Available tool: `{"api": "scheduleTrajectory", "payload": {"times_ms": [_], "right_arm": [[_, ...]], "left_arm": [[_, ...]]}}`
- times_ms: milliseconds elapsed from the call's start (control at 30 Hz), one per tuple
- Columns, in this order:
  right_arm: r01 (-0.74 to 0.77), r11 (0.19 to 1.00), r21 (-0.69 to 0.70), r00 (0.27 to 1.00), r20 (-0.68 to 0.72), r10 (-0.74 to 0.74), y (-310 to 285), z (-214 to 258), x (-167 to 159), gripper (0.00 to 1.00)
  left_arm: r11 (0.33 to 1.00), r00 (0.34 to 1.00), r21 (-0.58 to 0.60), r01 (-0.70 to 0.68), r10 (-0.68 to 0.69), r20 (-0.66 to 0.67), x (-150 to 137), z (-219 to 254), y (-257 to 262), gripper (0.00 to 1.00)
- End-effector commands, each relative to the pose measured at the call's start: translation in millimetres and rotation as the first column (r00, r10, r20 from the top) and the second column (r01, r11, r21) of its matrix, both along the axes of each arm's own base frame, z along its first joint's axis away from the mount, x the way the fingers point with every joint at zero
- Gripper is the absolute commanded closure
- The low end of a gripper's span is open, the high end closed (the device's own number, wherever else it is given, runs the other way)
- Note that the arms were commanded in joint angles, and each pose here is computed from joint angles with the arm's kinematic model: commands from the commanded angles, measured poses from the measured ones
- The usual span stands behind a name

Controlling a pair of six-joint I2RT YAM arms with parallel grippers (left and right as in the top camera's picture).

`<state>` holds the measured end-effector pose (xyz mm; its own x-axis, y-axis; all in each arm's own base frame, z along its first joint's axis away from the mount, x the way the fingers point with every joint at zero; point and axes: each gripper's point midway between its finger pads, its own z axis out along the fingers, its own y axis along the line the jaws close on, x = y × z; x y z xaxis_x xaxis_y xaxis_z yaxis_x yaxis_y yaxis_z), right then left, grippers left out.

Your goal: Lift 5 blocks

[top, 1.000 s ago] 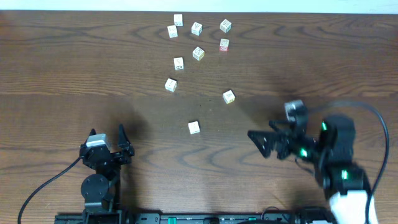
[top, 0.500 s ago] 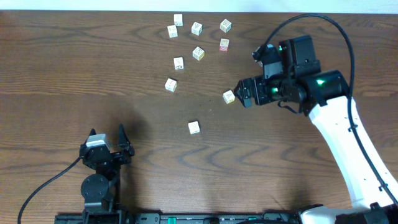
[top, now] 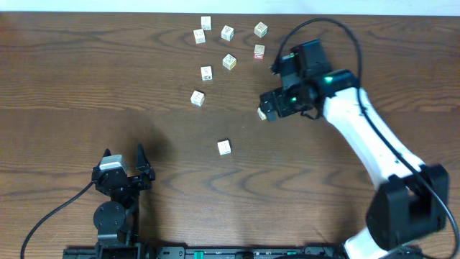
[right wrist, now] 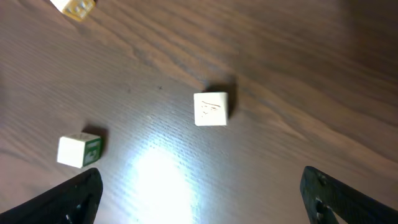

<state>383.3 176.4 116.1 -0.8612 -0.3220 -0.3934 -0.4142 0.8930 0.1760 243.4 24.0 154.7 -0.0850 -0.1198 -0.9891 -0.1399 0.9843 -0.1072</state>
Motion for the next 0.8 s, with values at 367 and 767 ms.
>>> {"api": "scheduleTrajectory", "payload": {"times_ms": [367, 767], "right_arm": [[-0.159, 0.987, -0.037, 0.987, -0.019, 0.158, 26.8, -65.6, 14.1, 0.18], [-0.156, 0.985, -0.073, 0.987, -0.057, 0.152, 24.0, -101.1, 18.4, 0.31]], "left_arm": [[1.000, 0.999, -0.001, -0.007, 0.007, -0.050, -1.0, -16.9, 1.1, 0.24], [1.000, 0.999, -0.001, -0.007, 0.007, -0.050, -1.0, -16.9, 1.1, 0.24]]}}
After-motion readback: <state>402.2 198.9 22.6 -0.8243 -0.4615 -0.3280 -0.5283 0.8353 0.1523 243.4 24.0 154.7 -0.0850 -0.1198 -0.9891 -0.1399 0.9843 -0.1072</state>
